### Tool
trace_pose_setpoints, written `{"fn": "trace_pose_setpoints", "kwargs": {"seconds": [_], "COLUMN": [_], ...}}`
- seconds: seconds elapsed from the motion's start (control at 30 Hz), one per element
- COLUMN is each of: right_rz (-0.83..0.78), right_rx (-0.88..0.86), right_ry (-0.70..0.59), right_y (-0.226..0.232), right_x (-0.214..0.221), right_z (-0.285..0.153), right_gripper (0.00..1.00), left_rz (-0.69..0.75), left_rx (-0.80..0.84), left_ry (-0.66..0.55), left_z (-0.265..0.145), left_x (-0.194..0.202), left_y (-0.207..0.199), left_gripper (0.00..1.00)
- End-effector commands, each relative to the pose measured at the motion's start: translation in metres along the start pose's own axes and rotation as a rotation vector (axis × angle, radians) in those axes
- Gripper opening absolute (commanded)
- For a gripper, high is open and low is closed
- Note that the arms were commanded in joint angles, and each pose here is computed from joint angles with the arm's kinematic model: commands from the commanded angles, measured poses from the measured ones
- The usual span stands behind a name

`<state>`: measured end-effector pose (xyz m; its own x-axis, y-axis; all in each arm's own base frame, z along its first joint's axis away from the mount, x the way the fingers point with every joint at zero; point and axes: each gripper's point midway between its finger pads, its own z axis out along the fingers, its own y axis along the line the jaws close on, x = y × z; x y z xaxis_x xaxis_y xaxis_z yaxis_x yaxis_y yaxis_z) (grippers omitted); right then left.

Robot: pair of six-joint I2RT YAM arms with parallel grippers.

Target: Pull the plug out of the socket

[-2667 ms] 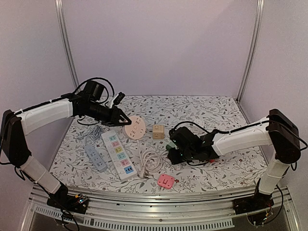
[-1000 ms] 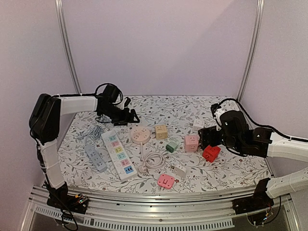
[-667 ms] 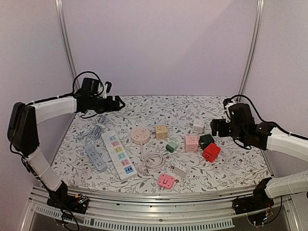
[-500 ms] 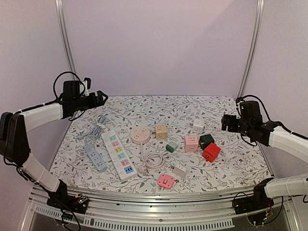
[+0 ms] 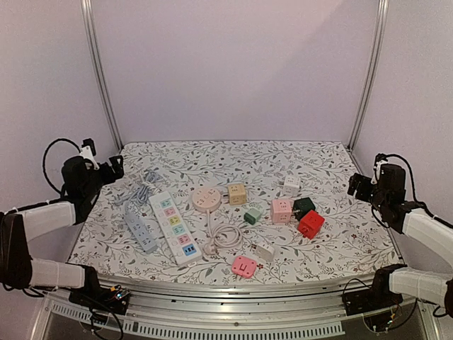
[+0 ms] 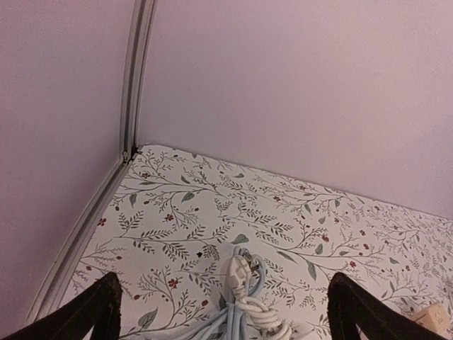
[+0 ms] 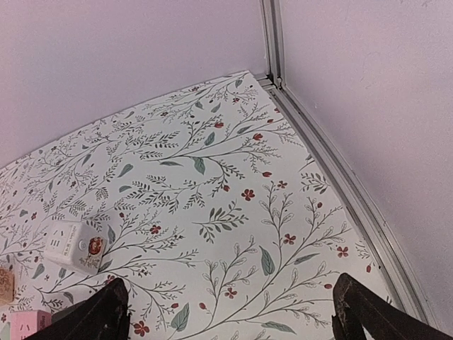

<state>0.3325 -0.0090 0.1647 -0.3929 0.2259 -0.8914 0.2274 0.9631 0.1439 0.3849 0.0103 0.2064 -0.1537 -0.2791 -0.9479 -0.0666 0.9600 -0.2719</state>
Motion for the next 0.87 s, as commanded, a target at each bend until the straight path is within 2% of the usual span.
{"fn": "trace_pose_setpoints", "kwargs": {"seconds": [0.0,0.07,0.23,0.33,0.83], "right_rz": [-0.049,-0.069,-0.075,-0.071,-0.069], "right_rx": [-0.038,-0.045,-0.064,-0.074,-0.065], "right_ry": [-0.164,-0.17,-0.193,-0.196,-0.205], "right_y": [0.003,0.003,0.004,0.005,0.002], "right_x": [-0.019,-0.017,-0.012,-0.01,-0.009], "right_z": [-0.008,-0.01,-0.013,-0.014,-0.016], "right_gripper": [0.99,0.99,0.99,0.99,0.99], "left_rz": [0.091,0.115,0.112,0.088,0.085], "left_rx": [-0.019,-0.015,-0.001,-0.061,-0.052], "left_ry": [-0.06,-0.058,-0.11,-0.093,-0.07], "left_z": [-0.015,-0.024,-0.035,-0.036,-0.03], "left_x": [0.007,0.019,0.008,0.017,0.024], "left_y": [0.005,0.005,0.001,0.014,0.013], "left_gripper": [1.0,1.0,0.99,1.0,1.0]}}
